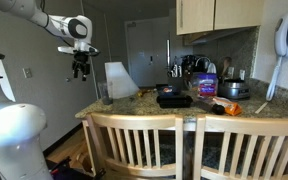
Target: Move the clear bottle to the right
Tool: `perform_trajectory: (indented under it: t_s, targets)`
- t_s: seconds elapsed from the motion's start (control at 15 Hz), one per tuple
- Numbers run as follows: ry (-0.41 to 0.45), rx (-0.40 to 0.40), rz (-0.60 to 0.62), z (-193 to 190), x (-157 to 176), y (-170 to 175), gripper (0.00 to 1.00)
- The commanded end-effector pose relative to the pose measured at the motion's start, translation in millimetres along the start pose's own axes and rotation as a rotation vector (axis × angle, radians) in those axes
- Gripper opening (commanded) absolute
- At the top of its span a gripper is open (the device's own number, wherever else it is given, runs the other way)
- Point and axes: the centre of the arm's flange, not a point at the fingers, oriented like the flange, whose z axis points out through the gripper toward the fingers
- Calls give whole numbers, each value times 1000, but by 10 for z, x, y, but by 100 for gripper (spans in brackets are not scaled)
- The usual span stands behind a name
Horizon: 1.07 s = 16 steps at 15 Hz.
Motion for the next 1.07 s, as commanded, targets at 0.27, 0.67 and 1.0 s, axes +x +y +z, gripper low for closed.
perform_trajectory:
  t_s: [0.27, 0.67, 1.0]
  targets:
    - [206, 89, 214, -214, 409, 157, 100]
    - [213, 90, 215, -220, 429, 140, 100]
    - [364, 46, 442, -88, 979, 476, 100]
